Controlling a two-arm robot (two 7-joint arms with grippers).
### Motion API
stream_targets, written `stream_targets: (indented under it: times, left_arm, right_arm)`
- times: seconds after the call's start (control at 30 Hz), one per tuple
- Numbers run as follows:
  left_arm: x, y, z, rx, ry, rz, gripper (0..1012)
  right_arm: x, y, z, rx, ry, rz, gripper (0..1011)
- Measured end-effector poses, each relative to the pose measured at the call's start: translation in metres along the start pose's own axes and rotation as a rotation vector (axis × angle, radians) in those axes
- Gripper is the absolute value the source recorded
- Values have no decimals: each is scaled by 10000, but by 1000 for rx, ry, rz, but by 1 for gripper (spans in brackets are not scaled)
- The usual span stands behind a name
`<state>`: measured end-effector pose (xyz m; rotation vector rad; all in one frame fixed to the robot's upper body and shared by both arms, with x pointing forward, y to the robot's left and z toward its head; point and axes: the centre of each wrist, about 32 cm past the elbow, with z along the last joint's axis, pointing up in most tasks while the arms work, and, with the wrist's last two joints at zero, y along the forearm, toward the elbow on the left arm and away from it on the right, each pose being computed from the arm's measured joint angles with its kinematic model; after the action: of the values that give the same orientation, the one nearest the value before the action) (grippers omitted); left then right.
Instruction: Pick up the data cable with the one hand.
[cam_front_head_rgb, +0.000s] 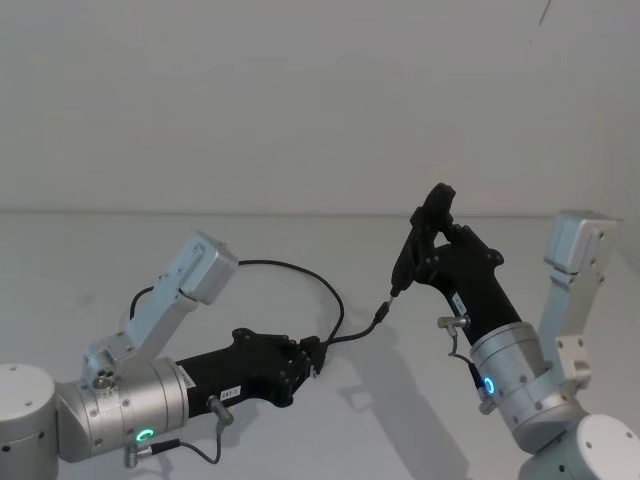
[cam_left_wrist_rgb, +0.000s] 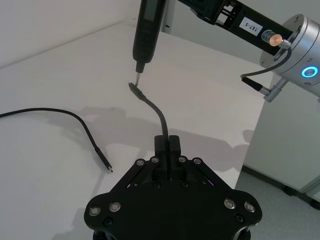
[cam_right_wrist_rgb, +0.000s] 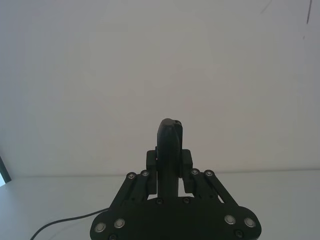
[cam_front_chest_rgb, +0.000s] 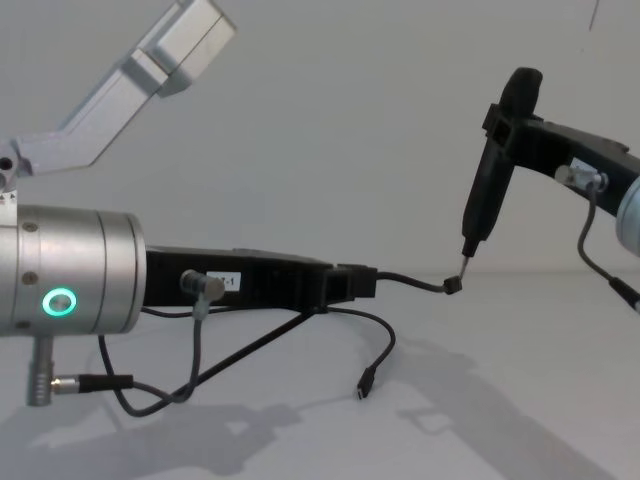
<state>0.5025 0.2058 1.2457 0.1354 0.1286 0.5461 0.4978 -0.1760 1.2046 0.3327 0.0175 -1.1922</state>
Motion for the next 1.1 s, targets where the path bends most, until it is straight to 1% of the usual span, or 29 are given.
stream_targets:
  times: [0.77,1.1]
  left_arm:
    - [0,0,0,0,0,0,35]
    - [0,0,0,0,0,0,35]
  right_arm:
    - [78,130,-113,-10,-20,8,279]
    - [108,170,-116,-11,-22,5,279]
